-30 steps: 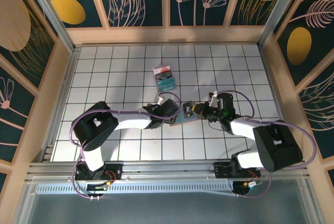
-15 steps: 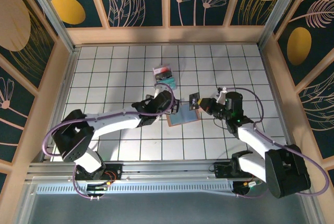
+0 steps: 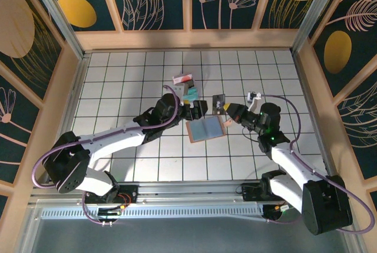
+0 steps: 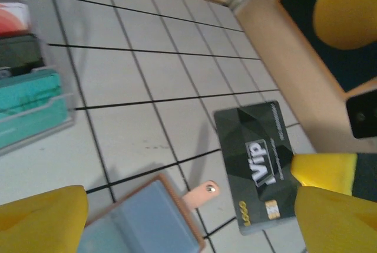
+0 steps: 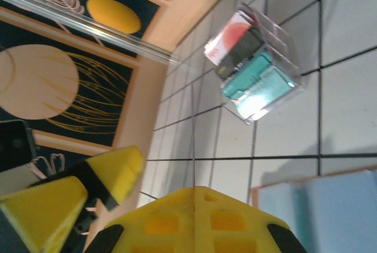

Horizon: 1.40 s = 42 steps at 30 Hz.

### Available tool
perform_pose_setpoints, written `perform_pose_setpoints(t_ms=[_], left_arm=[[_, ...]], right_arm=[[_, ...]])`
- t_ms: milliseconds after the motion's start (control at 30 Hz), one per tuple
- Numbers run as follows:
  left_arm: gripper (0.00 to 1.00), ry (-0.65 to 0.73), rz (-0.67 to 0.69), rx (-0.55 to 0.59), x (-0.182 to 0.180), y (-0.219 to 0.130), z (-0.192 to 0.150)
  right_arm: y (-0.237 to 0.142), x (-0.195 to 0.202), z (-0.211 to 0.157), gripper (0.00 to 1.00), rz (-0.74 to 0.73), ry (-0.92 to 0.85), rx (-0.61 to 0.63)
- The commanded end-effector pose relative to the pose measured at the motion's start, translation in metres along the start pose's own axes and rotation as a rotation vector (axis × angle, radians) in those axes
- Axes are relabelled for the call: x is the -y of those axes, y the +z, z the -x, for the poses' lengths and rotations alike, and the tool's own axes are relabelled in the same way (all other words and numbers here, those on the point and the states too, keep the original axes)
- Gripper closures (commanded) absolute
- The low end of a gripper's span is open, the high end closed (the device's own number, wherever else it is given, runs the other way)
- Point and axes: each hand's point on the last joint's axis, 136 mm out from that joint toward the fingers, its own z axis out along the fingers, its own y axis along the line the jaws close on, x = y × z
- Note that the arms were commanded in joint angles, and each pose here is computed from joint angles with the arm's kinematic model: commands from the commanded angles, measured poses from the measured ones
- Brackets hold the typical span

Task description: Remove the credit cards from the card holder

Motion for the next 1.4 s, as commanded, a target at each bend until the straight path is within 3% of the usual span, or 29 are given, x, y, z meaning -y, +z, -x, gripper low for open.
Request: perform_pose_setpoints(t_ms=[0,100,467,800,900,1067,1300,1367], left_arm=[[0.12,-0.060,-0.176,0.021,0.031,-0.003,0.010],[0.19,-0.071,-0.233,0.022,0.040,-0.002,0.011],[0.32,-0.102,-0.355,0.013,0.062,0.009,0.016],[0.67,-0.100,-0.428,0.040,0.074,0.005,0.027],[0.75,-0.098,-0.434,0.046,0.074,0.003,0.029],[0.76,-0.081,-0.444,0.055,0.076,0.000,0.032],[0.95,-0.010,-0.395,0.066,0.072,-0.002,0.038],[1.00,0.037,-0.348,0.073,0.067,-0.003,0.041]], right_arm=[[-0.003,-0.040,0.014,1.00,0.170,-0.008,0.031],[-0.005,-0.050,0.015,1.00,0.231,0.005,0.035],[-0.006,-0.069,0.013,1.00,0.301,-0.007,0.022],[-0.003,-0.079,0.006,1.00,0.339,-0.014,-0.006],[-0.001,-0.078,0.005,1.00,0.342,-0.014,-0.012],[0.002,-0.078,0.004,1.00,0.346,-0.011,-0.020],[0.006,-0.074,0.001,1.00,0.324,-0.010,-0.031],[0.008,-0.069,0.000,0.94,0.293,-0.017,-0.036]])
